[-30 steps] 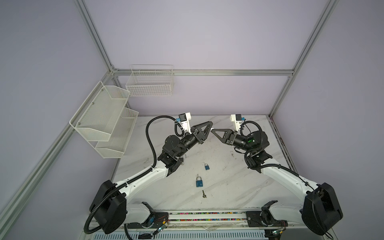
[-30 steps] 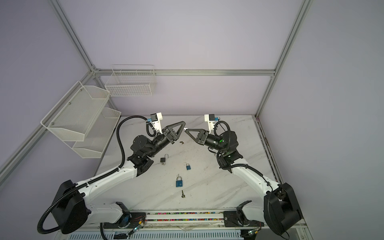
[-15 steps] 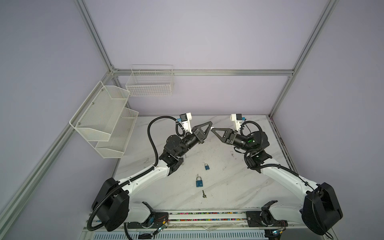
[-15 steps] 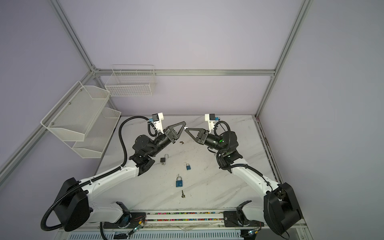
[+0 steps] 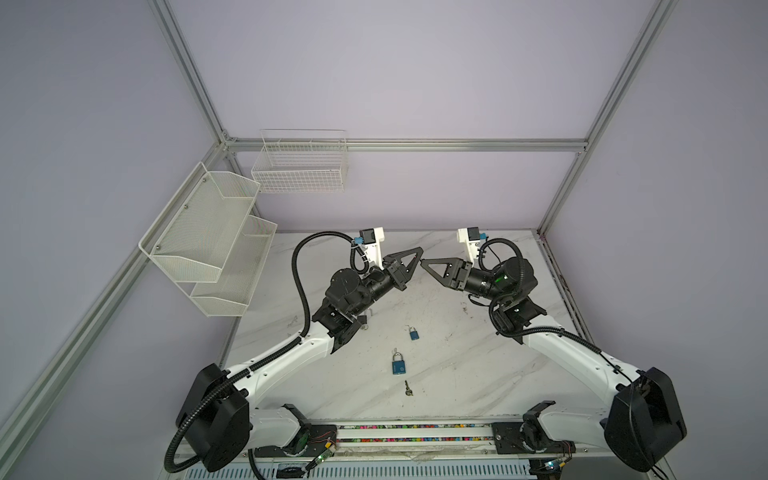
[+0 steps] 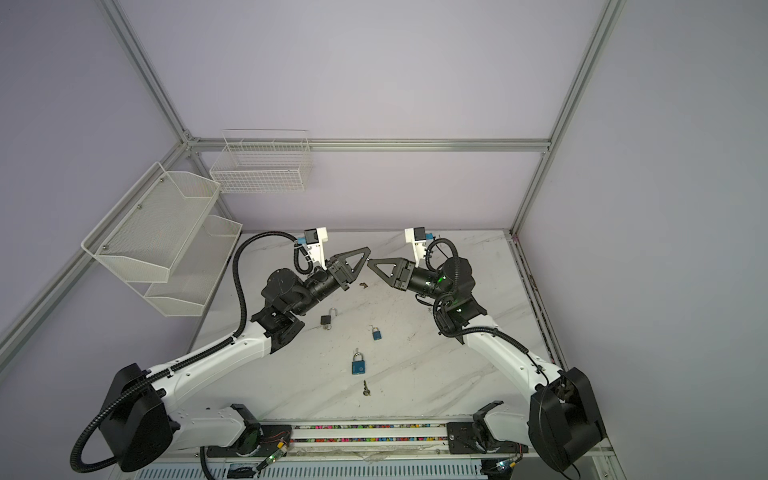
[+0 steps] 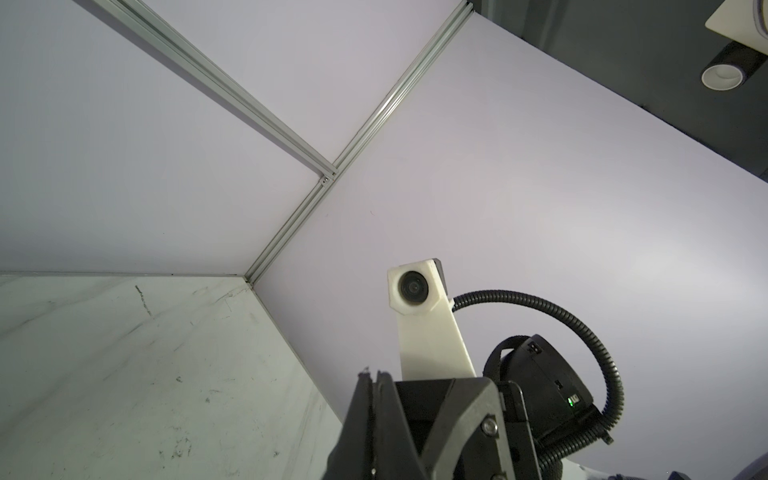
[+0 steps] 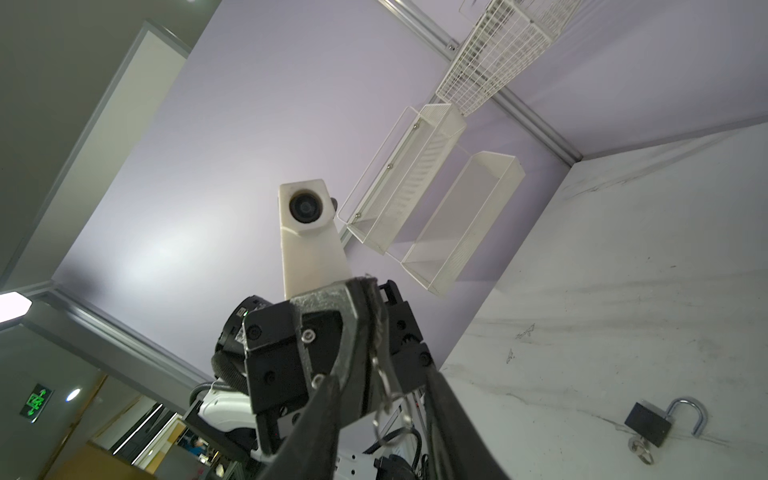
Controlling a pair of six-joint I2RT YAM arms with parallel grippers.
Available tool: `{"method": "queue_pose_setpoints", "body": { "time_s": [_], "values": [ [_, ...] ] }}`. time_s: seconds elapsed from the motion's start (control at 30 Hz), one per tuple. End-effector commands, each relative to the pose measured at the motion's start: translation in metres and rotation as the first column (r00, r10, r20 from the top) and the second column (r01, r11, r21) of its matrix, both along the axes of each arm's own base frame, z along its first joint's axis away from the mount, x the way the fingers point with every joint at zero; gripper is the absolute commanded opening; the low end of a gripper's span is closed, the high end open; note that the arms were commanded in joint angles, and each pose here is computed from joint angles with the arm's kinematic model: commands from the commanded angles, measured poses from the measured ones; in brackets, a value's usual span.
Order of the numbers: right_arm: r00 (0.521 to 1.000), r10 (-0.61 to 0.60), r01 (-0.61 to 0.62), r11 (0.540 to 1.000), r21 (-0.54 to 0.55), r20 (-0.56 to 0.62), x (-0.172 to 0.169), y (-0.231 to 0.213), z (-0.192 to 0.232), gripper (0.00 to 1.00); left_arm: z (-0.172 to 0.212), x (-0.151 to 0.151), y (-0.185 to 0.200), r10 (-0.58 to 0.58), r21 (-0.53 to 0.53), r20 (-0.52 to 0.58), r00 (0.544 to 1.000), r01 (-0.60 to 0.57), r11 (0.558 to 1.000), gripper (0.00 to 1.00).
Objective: Unlock with the key
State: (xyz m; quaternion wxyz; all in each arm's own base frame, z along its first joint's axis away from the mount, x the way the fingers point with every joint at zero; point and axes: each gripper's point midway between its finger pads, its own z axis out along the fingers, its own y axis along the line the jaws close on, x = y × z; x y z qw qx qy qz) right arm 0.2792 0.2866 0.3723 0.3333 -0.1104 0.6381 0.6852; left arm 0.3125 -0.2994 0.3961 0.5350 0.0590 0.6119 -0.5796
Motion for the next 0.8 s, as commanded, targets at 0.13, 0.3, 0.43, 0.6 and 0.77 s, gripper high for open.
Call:
{"method": "queue_pose_setpoints", "body": {
  "time_s": [0.13,0.3,0.43,0.6,0.77],
  "values": [
    [0.983,0.145,-0.135,0.987,-0.088,0.114,-0.022,0.002,0.001,0.48,0.024,-0.019,-0.01,-0.124,0.091,0.085,0.989,0.116,0.989,0.0],
    [0.986,0.131,-0.12,0.987,-0.11,0.105,-0.02,0.001,-0.007,0.42,0.024,-0.019,-0.01,-0.129,0.103,0.081,0.988,0.121,0.987,0.0],
    [0.988,0.114,-0.102,0.988,-0.116,0.101,-0.02,-0.002,-0.009,0.4,0.025,-0.019,-0.009,-0.131,0.103,0.082,0.988,0.123,0.987,0.0],
    [0.992,0.097,-0.086,0.989,-0.118,0.084,-0.017,-0.003,-0.014,0.36,0.027,-0.019,-0.007,-0.129,0.099,0.085,0.988,0.12,0.988,0.0],
    [0.994,0.08,-0.071,0.99,-0.121,0.069,-0.014,-0.006,-0.018,0.35,0.03,-0.02,-0.005,-0.125,0.092,0.093,0.988,0.117,0.989,0.0]
  ]
}}
